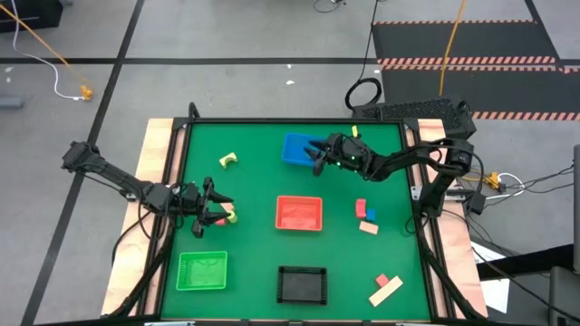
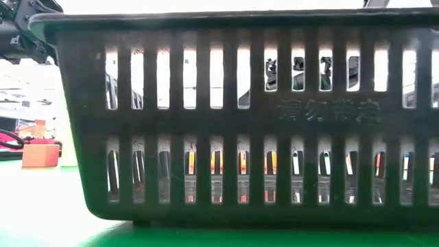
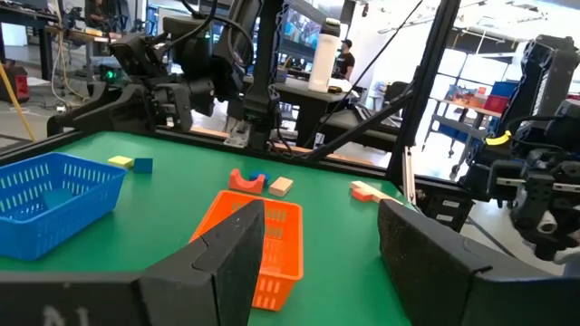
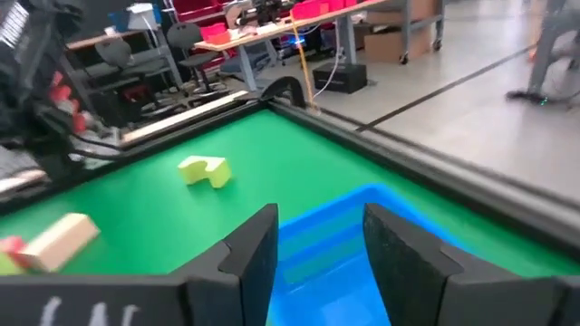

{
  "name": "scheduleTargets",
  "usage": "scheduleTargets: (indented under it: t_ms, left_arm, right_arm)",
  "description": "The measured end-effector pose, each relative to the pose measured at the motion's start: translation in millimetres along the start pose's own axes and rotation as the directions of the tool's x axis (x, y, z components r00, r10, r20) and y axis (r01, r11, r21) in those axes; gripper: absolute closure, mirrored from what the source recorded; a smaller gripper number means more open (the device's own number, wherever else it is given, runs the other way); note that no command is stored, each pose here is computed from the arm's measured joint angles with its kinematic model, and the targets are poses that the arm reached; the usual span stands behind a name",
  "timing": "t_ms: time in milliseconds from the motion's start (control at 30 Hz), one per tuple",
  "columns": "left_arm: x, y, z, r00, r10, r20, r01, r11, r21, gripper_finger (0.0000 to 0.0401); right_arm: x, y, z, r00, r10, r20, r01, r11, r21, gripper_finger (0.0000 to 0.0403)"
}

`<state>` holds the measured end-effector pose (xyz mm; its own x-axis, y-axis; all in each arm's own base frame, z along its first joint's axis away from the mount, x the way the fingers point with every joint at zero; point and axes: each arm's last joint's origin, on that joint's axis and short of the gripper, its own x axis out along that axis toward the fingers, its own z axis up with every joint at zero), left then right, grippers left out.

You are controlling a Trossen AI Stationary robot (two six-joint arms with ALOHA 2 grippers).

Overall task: Sort & place blocks by color
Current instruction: Put the top left orange block into the orange bin

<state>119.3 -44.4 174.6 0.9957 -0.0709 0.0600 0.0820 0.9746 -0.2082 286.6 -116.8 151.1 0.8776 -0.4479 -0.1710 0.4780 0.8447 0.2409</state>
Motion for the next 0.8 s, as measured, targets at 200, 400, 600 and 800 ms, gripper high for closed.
scheduleTargets:
  t_ms: [200, 400, 600, 800]
  left_arm:
    - [0, 0, 0, 1.0, 0.0, 0.0, 0.0, 1.0, -0.001, 0.0183]
    - [0, 0, 0, 1.0, 0.0, 0.0, 0.0, 1.0, 0.0, 0.0183]
    - [0, 0, 0, 1.0, 0.0, 0.0, 0.0, 1.0, 0.0, 0.0182]
    - [0, 0, 0, 1.0, 0.0, 0.0, 0.0, 1.0, 0.0, 0.0182]
  right_arm:
    - [-8, 12, 7, 0.989, 0.134, -0.063, -0.13, 0.989, 0.066, 0.022]
    - [-28, 16, 8, 0.966, 0.032, -0.256, -0.046, 0.998, -0.046, 0.0205]
    - [-61, 16, 7, 0.877, -0.157, -0.455, 0.098, 0.984, -0.152, 0.0204]
    - [-87, 21, 7, 0.798, -0.183, -0.575, 0.153, 0.983, -0.101, 0.0204]
